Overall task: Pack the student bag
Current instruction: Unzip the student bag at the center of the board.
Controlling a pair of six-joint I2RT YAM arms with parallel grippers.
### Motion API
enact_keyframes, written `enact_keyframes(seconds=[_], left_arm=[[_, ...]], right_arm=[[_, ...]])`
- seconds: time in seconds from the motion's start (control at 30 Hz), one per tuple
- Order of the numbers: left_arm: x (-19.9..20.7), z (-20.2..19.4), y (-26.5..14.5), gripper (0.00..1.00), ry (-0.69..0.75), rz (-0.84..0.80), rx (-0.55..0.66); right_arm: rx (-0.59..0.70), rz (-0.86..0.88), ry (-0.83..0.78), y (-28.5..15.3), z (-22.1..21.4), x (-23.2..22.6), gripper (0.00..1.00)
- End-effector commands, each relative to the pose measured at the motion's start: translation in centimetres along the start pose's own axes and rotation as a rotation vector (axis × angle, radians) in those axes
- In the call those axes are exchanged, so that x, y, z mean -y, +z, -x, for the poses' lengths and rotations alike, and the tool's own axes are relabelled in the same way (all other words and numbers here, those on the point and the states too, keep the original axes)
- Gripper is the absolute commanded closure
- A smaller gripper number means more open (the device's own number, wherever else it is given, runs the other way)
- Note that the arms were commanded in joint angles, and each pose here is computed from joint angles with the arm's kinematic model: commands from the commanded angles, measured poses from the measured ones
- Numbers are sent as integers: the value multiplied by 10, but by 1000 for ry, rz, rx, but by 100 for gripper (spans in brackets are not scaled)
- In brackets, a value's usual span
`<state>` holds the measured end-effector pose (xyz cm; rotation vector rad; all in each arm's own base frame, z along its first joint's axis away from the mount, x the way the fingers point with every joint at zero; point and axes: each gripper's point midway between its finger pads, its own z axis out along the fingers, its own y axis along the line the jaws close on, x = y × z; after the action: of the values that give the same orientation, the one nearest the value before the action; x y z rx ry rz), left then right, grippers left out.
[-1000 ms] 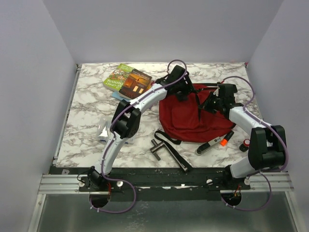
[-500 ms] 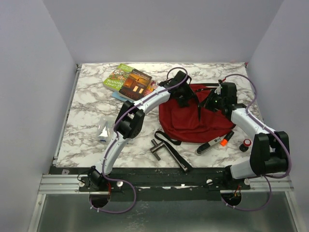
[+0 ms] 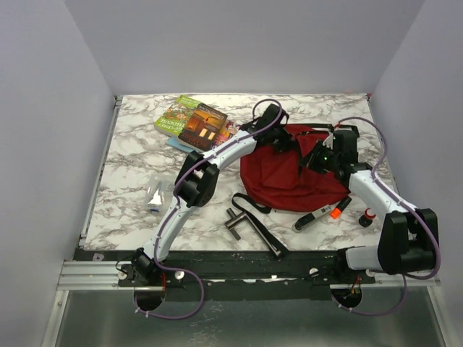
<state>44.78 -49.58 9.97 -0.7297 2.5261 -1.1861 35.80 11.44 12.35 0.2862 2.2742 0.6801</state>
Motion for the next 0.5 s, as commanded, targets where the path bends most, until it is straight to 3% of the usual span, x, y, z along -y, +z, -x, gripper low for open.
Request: enact_keyframes(seconds=[0.0,0.27,0.47], left_arm=[[54,20,-13,100,-2,-202,41],[70,25,-29,100,47,-256,25],[66,7,-42,100,156,-275,-81]], right_arm=[[-100,20,60,-15,-42,2,99],[-147,-32,210,-34,-96,24,99],[-116,-82,158,-26,-77,29,99]])
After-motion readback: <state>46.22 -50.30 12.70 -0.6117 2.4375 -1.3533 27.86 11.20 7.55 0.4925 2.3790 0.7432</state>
